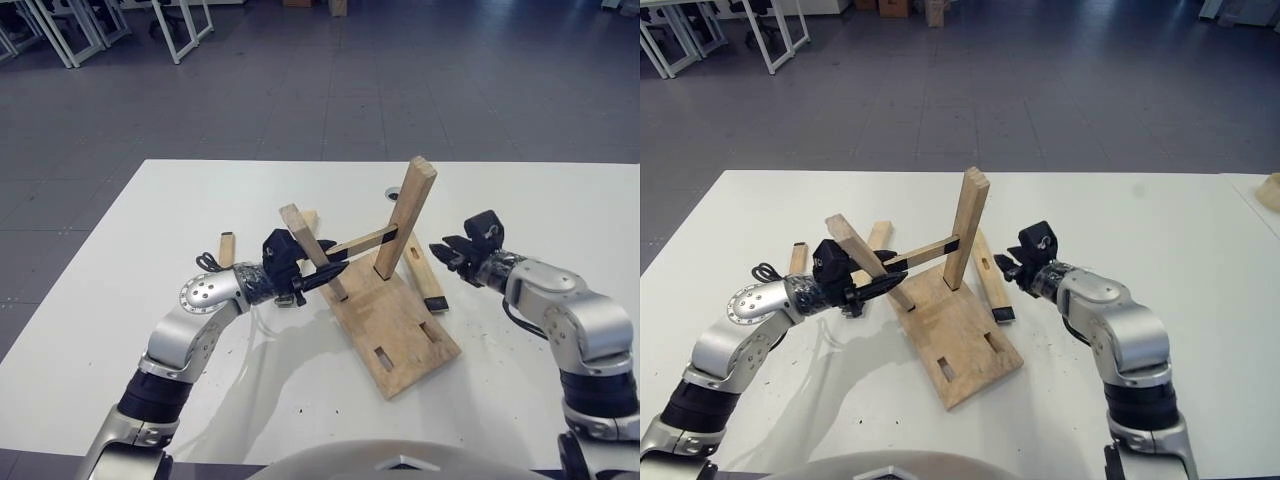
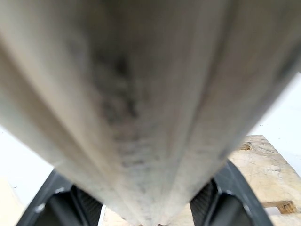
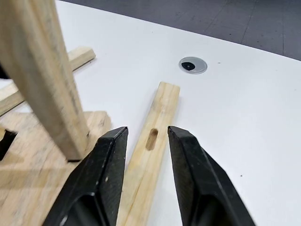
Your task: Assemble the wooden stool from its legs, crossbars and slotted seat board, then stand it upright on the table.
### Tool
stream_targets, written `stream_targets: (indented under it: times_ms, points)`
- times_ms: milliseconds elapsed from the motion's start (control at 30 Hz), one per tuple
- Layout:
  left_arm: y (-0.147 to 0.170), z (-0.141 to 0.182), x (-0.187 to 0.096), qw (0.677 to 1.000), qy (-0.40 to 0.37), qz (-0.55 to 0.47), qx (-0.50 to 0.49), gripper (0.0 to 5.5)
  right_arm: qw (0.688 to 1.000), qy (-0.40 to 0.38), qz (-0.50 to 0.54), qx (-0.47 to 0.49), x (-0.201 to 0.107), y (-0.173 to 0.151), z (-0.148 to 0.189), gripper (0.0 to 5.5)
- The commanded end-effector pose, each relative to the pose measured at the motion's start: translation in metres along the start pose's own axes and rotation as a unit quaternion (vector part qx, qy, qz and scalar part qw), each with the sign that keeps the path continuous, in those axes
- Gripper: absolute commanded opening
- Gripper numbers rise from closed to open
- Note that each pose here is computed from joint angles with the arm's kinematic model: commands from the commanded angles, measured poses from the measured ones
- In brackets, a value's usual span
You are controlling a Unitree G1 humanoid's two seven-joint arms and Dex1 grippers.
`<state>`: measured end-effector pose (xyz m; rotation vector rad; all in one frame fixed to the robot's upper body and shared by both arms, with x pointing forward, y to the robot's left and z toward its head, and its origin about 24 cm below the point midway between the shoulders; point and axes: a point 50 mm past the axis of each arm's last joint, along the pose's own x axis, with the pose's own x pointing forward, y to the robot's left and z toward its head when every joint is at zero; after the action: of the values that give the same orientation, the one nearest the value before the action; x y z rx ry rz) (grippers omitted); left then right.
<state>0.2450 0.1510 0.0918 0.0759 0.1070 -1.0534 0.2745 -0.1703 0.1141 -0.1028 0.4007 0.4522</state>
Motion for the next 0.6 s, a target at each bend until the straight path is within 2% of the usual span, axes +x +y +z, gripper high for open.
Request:
stream_targets:
  times_ms: [33,133,167,200,267,400,467,600]
  points:
    - [-0.006,-0.076,-0.021,0.976,0.200,0.024,-0.087,2.05,0.998,-0.043,-0.030,0.019,0.009,-0.002,0.019,1.62]
    - [-0.003,-0.075,-0.019,0.976,0.199,0.024,-0.085,2.05,0.994,-0.045,-0.095,0.030,0.015,-0.018,0.019,1.62]
    - [-0.003,-0.075,-0.019,0.976,0.199,0.022,-0.085,2.05,0.994,-0.054,-0.088,0.030,0.019,-0.014,0.024,1.62]
    - [-0.002,-0.075,-0.019,0.976,0.199,0.021,-0.085,2.05,0.995,-0.064,-0.065,0.029,0.023,-0.004,0.029,1.62]
    - [-0.002,-0.075,-0.019,0.976,0.201,0.017,-0.085,2.05,0.994,-0.098,0.039,0.037,0.025,0.036,0.042,1.62]
    - [0.001,-0.073,-0.016,0.975,0.205,0.007,-0.081,2.05,0.974,-0.119,0.187,0.045,0.012,0.095,0.044,1.62]
    - [0.003,-0.071,-0.015,0.976,0.206,0.004,-0.077,2.05,0.971,-0.109,0.208,0.045,0.008,0.106,0.038,1.62]
    - [0.004,-0.071,-0.014,0.976,0.205,0.002,-0.075,2.05,0.977,-0.096,0.186,0.048,0.010,0.102,0.034,1.62]
